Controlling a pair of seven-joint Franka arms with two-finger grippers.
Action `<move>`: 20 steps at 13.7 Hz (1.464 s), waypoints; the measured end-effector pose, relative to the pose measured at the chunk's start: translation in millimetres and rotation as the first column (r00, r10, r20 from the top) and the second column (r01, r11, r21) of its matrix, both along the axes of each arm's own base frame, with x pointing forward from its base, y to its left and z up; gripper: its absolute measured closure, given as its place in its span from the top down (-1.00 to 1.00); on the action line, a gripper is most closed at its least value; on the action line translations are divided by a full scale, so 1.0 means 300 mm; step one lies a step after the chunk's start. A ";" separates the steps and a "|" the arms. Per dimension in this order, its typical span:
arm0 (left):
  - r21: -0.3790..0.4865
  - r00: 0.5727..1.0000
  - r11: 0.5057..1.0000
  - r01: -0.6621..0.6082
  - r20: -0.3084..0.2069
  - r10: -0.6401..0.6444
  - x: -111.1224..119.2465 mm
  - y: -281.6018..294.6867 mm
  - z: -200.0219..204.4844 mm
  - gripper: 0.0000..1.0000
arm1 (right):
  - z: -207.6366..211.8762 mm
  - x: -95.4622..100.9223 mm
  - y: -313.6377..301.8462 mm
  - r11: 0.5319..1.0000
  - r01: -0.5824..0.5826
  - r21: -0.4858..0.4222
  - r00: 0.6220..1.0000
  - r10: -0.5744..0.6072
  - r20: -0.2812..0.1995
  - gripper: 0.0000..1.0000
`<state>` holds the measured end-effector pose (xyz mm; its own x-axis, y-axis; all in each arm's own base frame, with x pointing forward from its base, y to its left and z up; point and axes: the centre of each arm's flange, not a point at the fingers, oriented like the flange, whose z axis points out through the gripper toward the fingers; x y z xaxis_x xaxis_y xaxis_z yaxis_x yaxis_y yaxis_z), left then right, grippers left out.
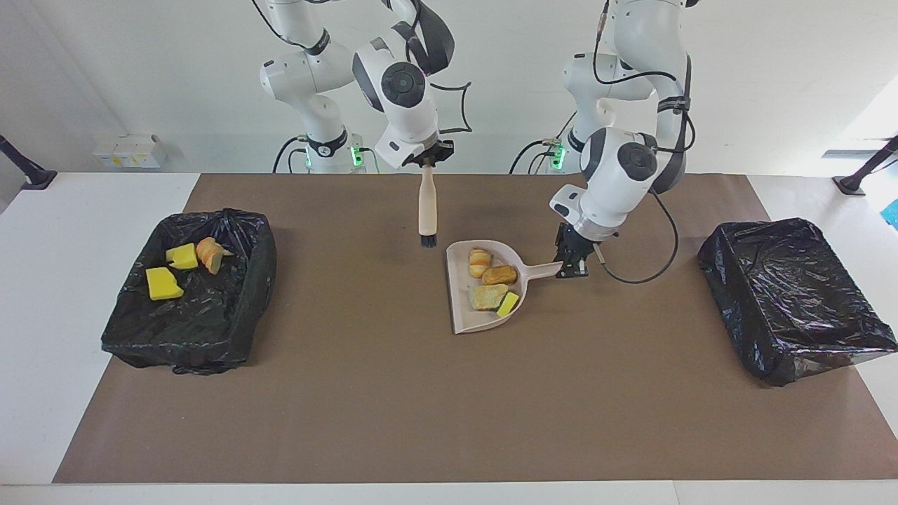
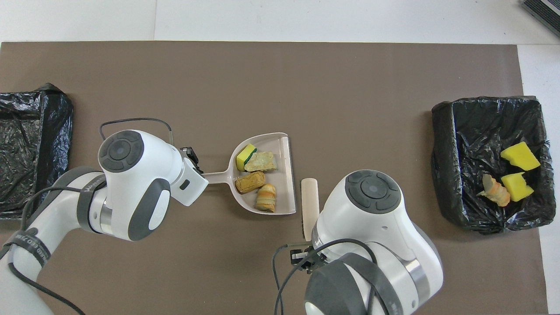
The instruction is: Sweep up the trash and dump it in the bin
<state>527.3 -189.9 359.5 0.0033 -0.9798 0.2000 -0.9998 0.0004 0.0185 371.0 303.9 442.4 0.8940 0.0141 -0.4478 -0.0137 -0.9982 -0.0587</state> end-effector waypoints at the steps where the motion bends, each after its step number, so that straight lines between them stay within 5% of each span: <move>1: -0.032 1.000 0.999 0.011 0.013 -0.010 0.016 0.030 0.001 -0.34 | -0.024 -0.035 0.011 1.000 0.006 -0.011 1.000 -0.006 -0.001 -0.47; 7: -0.084 0.999 0.996 0.029 0.048 -0.025 0.045 0.084 0.001 -0.34 | -0.185 -0.173 0.135 1.000 0.011 0.006 0.999 -0.012 0.042 -0.47; 15: 0.146 0.987 0.986 0.082 0.128 -0.101 0.035 0.005 0.018 -0.34 | -0.347 -0.219 0.245 0.999 0.005 0.041 0.997 -0.008 0.072 -0.47; 19: 0.175 0.984 0.980 0.094 0.135 -0.118 0.017 -0.044 0.017 -0.34 | -0.359 -0.224 0.244 0.999 0.003 0.035 0.998 -0.005 0.065 -0.47; 20: 0.183 0.983 0.978 0.097 0.134 -0.123 0.016 -0.043 0.013 -0.17 | -0.367 -0.229 0.240 1.000 0.002 0.031 0.998 -0.004 0.062 -0.47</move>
<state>532.2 -202.8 363.3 -0.1224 -0.9924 0.0155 -0.9860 0.1198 -0.1161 302.3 376.0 332.3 0.9200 0.0241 -0.3913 -0.0122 -0.9959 -0.0902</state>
